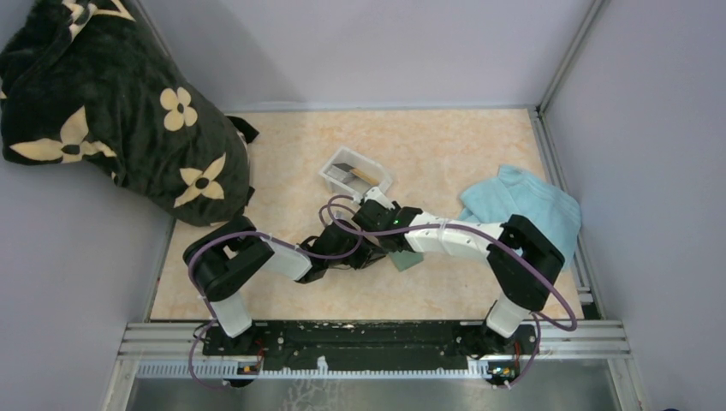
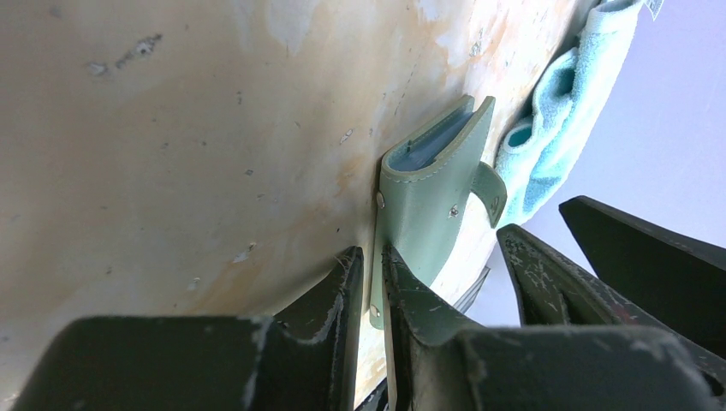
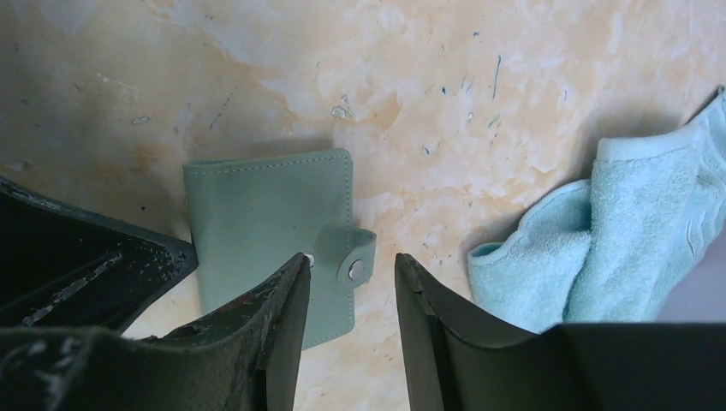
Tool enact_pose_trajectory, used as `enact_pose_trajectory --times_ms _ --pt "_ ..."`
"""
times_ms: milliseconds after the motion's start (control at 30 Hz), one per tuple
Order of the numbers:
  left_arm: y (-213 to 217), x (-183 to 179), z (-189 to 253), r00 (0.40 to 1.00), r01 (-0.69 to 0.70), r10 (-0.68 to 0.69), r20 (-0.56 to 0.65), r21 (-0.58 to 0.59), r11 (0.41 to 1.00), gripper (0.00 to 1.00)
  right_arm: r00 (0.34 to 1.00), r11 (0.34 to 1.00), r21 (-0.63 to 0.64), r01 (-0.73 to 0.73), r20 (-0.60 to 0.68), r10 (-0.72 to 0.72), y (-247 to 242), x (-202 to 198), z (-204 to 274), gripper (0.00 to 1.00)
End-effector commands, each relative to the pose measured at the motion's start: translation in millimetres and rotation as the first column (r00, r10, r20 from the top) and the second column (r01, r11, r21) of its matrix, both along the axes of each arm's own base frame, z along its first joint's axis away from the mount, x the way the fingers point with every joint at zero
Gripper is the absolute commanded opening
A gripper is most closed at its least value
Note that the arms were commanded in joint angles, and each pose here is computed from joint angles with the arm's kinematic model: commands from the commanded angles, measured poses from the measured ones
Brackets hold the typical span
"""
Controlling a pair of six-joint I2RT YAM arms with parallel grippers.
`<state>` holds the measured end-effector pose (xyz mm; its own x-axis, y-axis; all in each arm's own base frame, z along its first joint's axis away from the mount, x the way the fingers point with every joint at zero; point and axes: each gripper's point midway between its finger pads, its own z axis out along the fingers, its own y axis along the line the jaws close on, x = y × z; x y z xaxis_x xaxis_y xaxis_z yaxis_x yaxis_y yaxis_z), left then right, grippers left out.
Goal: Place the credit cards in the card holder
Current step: Close the card holder at the center of the board.
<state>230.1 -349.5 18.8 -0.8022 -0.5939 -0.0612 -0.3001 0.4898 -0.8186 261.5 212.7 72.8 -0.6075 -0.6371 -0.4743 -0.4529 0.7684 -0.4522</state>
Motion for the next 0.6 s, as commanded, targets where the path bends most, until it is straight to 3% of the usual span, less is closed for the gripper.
enact_pose_trajectory --times_ms 0,567 --pt "40.9 -23.2 -62.8 0.994 0.018 0.008 -0.113 0.227 0.974 0.23 1.000 1.000 0.014 0.012 0.005 -0.012 5.8 -0.8 2.2 0.42" --pt "42.0 -24.4 -64.8 0.993 0.020 0.007 -0.118 0.222 0.975 0.23 0.998 0.994 -0.084 0.069 -0.008 -0.070 -13.6 -1.6 -21.3 0.37"
